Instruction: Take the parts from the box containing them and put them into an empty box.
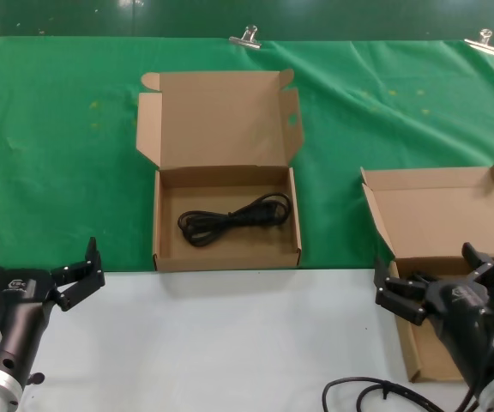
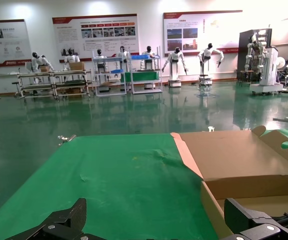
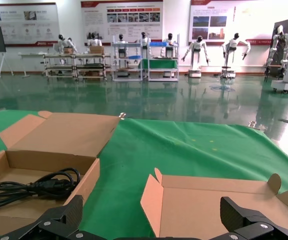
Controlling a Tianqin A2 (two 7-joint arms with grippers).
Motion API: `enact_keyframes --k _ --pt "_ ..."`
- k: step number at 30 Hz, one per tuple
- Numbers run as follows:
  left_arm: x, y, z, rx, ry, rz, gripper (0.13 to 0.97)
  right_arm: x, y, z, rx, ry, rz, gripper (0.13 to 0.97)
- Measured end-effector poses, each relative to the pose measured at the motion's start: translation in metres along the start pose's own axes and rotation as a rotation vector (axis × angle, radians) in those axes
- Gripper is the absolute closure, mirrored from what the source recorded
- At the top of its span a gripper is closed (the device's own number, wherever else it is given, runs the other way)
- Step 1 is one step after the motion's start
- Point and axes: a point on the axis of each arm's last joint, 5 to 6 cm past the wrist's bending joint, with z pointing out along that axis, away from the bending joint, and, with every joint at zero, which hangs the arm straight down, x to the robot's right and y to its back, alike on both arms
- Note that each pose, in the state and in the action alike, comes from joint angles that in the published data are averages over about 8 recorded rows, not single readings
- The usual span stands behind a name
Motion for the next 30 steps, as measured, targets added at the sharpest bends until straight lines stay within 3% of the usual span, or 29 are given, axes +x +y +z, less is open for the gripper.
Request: enact_keyframes --k 30 --pt "0.0000 0.0000 0.0000 0.000 0.000 0.000 0.132 0.0000 0.0000 0.0000 0.000 0.000 0.000 0.130"
